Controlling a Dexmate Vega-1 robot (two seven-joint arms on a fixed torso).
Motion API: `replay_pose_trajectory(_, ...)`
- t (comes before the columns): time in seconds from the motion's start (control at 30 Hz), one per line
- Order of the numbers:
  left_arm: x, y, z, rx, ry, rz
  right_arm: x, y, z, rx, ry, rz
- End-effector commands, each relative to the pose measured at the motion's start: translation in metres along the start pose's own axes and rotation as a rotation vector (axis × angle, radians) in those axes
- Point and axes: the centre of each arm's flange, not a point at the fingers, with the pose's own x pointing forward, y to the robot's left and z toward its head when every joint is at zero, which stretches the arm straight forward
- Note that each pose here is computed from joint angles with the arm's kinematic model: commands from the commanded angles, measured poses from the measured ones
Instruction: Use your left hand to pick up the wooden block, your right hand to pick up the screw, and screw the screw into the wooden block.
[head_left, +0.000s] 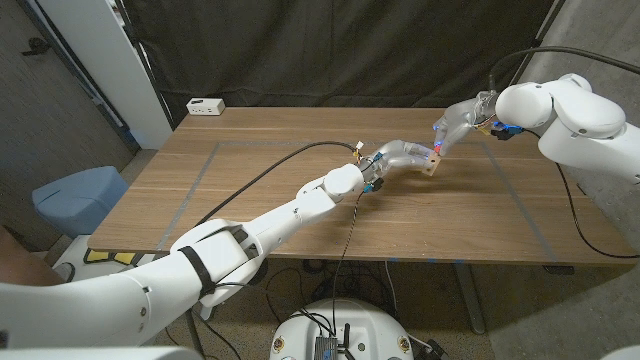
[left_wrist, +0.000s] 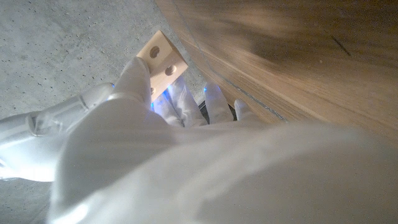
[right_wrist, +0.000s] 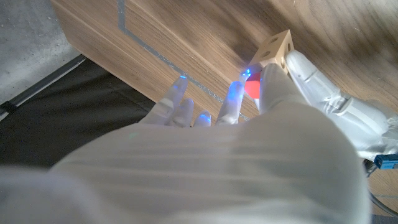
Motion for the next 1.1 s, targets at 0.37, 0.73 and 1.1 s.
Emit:
replay_pose_trajectory(0.37, 0.0009, -0.0009, -0.0005, -0.002, 0.004, -0.001, 0.0011, -0.0042, 0.0034, -0.002, -0.013, 0.039)
replay_pose_trajectory(0.73, 0.0019, 0.0016, -0.0005, 0.001, 0.0, -0.003, 0.0035, -0.0062, 0.0054, -0.011, -0.003, 0.054)
replay_pose_trajectory(1.1, 0.0023, 0.0025, -0.0006, 0.0, -0.003, -0.005, 0.0037, -0.0057, 0.0061, -0.021, -0.004, 0.015)
